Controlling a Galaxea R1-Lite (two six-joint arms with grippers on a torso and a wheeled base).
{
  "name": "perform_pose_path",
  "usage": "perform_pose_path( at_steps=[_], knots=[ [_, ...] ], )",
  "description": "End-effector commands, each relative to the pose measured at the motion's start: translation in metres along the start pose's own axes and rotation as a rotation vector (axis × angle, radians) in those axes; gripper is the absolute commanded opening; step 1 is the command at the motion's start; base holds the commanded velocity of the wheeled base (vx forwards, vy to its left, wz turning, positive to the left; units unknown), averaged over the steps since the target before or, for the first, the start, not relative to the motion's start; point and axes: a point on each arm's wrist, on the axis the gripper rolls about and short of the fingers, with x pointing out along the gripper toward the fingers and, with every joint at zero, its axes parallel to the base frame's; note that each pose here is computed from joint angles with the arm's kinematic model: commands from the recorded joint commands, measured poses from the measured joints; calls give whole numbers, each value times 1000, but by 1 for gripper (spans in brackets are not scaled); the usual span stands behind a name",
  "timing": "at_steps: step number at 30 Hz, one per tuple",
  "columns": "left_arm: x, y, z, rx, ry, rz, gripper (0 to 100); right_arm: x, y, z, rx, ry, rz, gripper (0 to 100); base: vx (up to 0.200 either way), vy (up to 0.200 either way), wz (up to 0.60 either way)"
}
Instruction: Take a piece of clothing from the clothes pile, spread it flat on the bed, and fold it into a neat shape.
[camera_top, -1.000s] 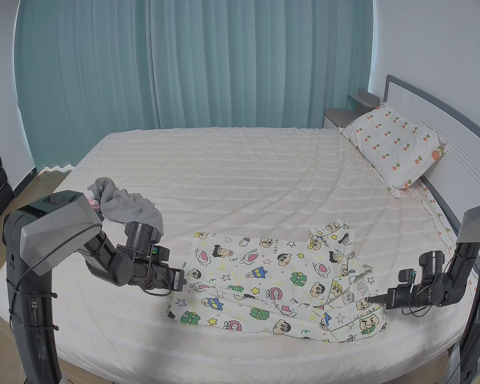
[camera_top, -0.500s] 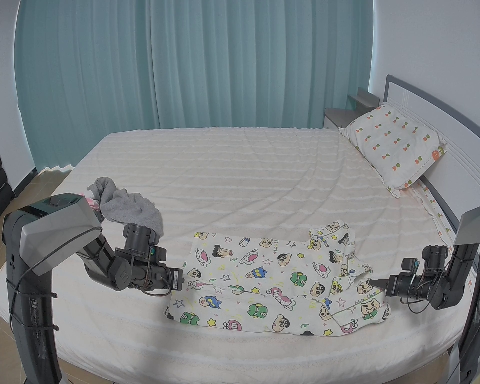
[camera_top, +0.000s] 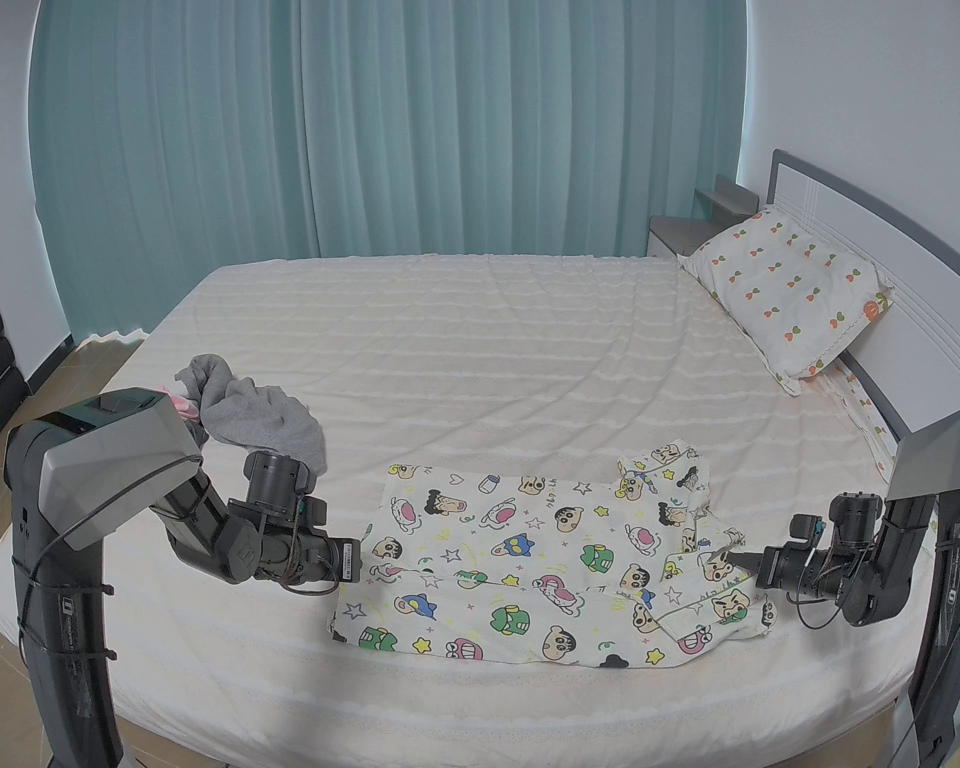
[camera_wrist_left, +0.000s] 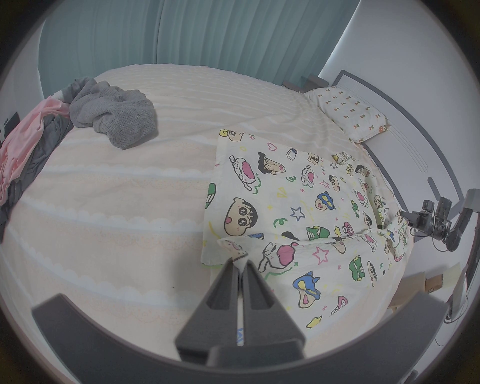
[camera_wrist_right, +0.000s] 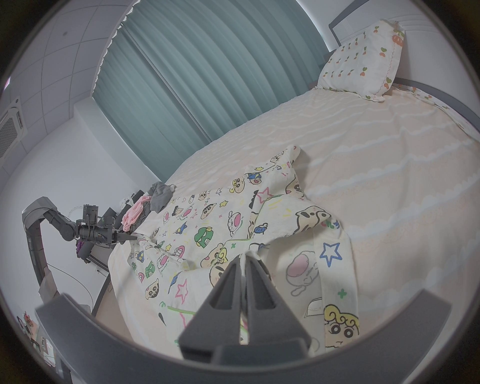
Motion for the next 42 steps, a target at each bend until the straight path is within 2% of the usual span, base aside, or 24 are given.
perform_pose_path(
  at_steps=[1,17,24,25,29,35,39,42],
  knots=[
    [1,1,-1,-5,5,2,0,4,-3,0,-1,-3,-9,0,0,0,0],
    [5,10,-6,-29,18,34,0,19,-2,1,-26,-9,-21,0,0,0,0],
    [12,11,-10,-30,33,35,0,25,-6,-2,-25,-12,-54,0,0,0,0],
    [13,10,-10,-32,34,33,100,25,-6,-2,-26,-13,-52,100,0,0,0],
    [12,8,-7,-51,17,29,100,23,-5,-2,-24,-9,-56,100,0,0,0],
    [3,5,6,-84,-77,13,100,14,0,7,-35,-40,-58,100,0,0,0],
    [-21,-7,35,-146,-183,-23,100,-1,11,26,21,-101,-51,100,0,0,0],
    [-24,-12,42,-183,-206,-40,100,-5,17,30,48,-111,-45,100,0,0,0]
  ],
)
